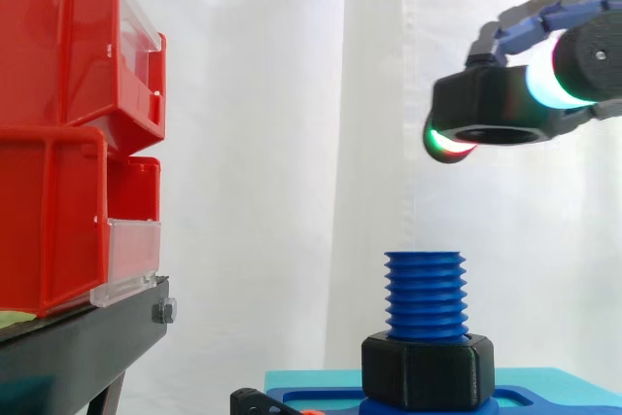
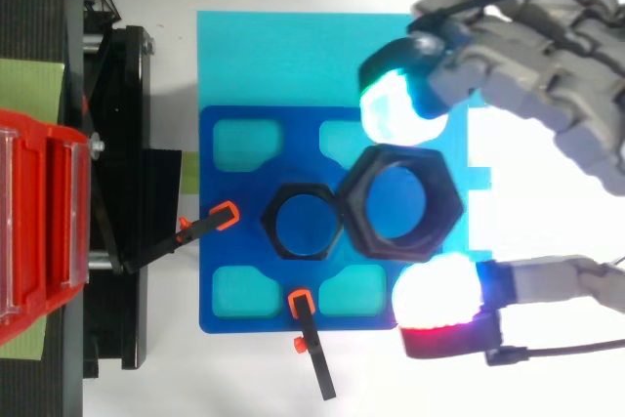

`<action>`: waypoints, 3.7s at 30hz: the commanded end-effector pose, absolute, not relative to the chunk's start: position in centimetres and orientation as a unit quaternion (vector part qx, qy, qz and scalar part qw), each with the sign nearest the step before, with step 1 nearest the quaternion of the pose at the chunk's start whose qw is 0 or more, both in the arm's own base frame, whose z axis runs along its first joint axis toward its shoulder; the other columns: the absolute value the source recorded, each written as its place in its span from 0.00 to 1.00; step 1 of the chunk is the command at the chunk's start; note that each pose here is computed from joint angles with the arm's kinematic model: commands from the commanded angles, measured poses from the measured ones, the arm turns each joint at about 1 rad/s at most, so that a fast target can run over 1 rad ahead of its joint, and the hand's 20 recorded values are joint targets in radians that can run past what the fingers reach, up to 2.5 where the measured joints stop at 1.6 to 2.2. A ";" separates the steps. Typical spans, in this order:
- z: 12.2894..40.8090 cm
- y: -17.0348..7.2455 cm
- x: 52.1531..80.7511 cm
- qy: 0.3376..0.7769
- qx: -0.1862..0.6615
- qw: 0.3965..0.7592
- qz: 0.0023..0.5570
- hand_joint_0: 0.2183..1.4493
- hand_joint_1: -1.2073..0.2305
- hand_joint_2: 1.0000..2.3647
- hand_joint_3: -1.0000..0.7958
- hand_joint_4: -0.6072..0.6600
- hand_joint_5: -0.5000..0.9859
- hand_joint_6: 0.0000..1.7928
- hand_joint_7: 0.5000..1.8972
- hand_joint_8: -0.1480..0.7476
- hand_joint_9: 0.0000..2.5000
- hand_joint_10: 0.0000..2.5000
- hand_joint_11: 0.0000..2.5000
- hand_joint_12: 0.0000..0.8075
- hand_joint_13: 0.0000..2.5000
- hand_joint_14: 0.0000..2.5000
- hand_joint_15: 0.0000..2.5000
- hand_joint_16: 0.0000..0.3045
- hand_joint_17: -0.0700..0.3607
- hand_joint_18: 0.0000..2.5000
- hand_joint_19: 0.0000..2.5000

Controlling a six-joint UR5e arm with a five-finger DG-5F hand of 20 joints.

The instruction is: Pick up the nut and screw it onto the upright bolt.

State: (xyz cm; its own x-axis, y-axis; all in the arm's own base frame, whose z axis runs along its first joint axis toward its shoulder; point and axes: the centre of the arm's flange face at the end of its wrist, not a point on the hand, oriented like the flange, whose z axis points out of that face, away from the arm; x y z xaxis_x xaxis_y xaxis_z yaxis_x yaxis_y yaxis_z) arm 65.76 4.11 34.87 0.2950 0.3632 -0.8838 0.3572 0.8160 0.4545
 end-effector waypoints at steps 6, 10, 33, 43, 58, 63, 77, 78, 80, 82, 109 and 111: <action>34.7 4.8 68.6 0.594 0.293 0.749 0.014 0.23 0.36 0.00 0.28 0.71 0.21 0.28 0.50 0.51 0.18 0.00 0.01 0.37 0.14 0.00 0.00 0.11 0.33 0.10 0.00; 33.8 5.3 69.3 0.602 0.279 0.748 0.024 0.23 0.36 0.00 0.28 0.70 0.21 0.28 0.50 0.51 0.18 0.00 0.00 0.37 0.14 0.00 0.00 0.11 0.33 0.10 0.00; 31.0 4.4 69.9 0.628 0.268 0.730 0.035 0.23 0.37 0.00 0.28 0.71 0.21 0.28 0.50 0.51 0.19 0.00 0.01 0.37 0.15 0.00 0.00 0.11 0.33 0.10 0.00; 30.7 3.5 70.0 0.634 0.262 0.726 0.035 0.23 0.37 0.00 0.28 0.71 0.21 0.28 0.49 0.51 0.19 0.00 0.01 0.37 0.15 0.00 0.00 0.11 0.33 0.11 0.00; 29.9 3.0 69.8 0.631 0.259 0.730 0.043 0.23 0.37 0.00 0.28 0.70 0.21 0.28 0.49 0.52 0.20 0.00 0.00 0.37 0.16 0.00 0.00 0.11 0.33 0.12 0.00; 29.8 3.0 69.9 0.631 0.259 0.730 0.043 0.23 0.37 0.00 0.28 0.71 0.21 0.28 0.49 0.52 0.20 0.00 0.01 0.36 0.16 0.00 0.00 0.11 0.33 0.12 0.00; 29.7 2.8 69.8 0.634 0.257 0.728 0.042 0.23 0.37 0.00 0.28 0.70 0.21 0.28 0.49 0.52 0.20 0.00 0.01 0.36 0.16 0.00 0.00 0.10 0.33 0.12 0.00; 29.7 2.7 69.8 0.634 0.257 0.728 0.042 0.23 0.37 0.00 0.28 0.70 0.21 0.28 0.49 0.52 0.20 0.00 0.01 0.36 0.16 0.00 0.00 0.10 0.33 0.12 0.00; 29.7 2.7 69.7 0.634 0.257 0.728 0.042 0.23 0.37 0.00 0.28 0.70 0.21 0.28 0.49 0.52 0.20 0.00 0.01 0.36 0.16 0.00 0.00 0.10 0.33 0.12 0.00; 29.4 2.6 69.7 0.635 0.256 0.728 0.042 0.23 0.37 0.00 0.28 0.71 0.21 0.28 0.49 0.51 0.20 0.00 0.01 0.36 0.16 0.00 0.00 0.10 0.33 0.12 0.00; 28.7 2.5 69.5 0.627 0.259 0.734 0.047 0.23 0.38 0.00 0.28 0.70 0.21 0.28 0.49 0.52 0.20 0.00 0.01 0.36 0.17 0.00 0.00 0.10 0.33 0.13 0.00; 28.5 2.5 69.4 0.628 0.258 0.733 0.046 0.23 0.37 0.00 0.28 0.71 0.21 0.28 0.49 0.52 0.20 0.00 0.01 0.36 0.17 0.00 0.00 0.10 0.32 0.13 0.00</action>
State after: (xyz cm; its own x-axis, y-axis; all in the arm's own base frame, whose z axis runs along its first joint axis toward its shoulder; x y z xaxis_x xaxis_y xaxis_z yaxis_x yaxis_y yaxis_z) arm 69.46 2.51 28.56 0.2088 0.3922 -0.8959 0.2562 0.8621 0.4372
